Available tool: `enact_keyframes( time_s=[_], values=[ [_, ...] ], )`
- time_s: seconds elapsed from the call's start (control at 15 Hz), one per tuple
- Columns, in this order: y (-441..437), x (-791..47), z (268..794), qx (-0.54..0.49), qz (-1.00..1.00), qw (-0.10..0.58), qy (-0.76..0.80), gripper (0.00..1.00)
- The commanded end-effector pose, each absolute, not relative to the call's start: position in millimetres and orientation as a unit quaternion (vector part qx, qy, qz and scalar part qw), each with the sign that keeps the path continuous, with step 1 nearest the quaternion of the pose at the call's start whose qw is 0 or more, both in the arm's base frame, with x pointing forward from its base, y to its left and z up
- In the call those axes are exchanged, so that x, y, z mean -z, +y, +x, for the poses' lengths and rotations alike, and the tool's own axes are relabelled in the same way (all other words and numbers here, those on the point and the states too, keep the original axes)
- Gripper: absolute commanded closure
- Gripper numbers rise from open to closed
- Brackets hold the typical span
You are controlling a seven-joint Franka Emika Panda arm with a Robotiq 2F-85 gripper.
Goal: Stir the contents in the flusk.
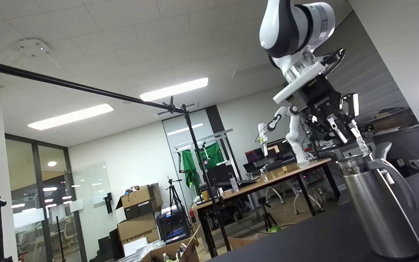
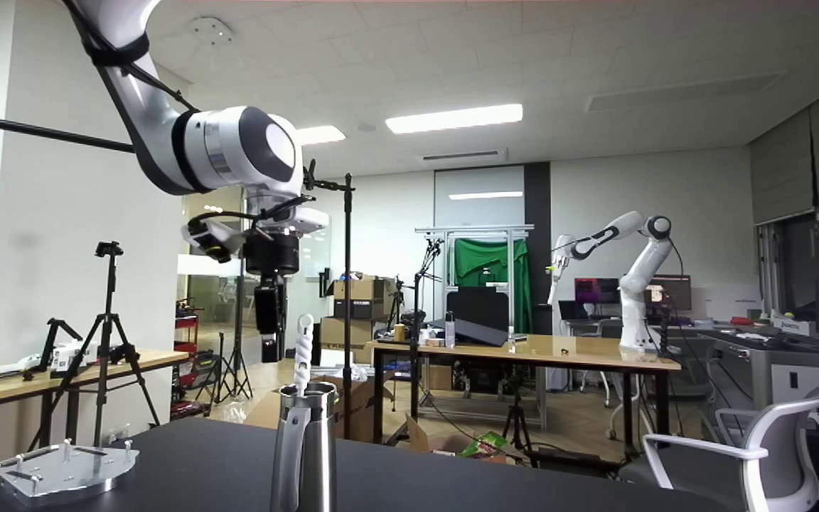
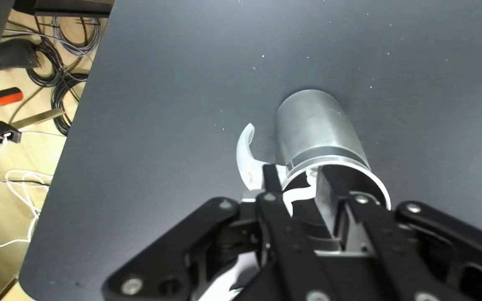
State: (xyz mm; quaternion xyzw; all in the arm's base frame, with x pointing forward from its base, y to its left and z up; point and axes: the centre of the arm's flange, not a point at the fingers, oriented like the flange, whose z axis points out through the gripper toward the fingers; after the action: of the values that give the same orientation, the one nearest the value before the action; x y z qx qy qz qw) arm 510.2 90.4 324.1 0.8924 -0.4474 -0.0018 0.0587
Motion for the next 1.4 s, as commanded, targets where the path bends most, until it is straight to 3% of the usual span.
enact_keyframes(
  time_s=[0.0, 0.4, 0.47, 0.6, 1.13, 1.27, 1.33],
  values=[
    [74.2, -342.2, 519.4, 0.007, 0.904, 0.066, -0.422, 0.39],
    [46.8, -346.3, 527.1, 0.020, 0.909, 0.074, -0.410, 0.01],
    [42.9, -345.0, 528.7, 0.019, 0.908, 0.073, -0.411, 0.43],
    [37.1, -341.9, 530.6, 0.017, 0.908, 0.076, -0.412, 0.39],
    [34.5, -335.8, 530.8, 0.018, 0.909, 0.075, -0.409, 0.95],
    [36.3, -337.2, 531.4, 0.014, 0.911, 0.071, -0.406, 0.99],
    [37.8, -339.2, 531.7, 0.009, 0.912, 0.072, -0.403, 0.95]
  ],
)
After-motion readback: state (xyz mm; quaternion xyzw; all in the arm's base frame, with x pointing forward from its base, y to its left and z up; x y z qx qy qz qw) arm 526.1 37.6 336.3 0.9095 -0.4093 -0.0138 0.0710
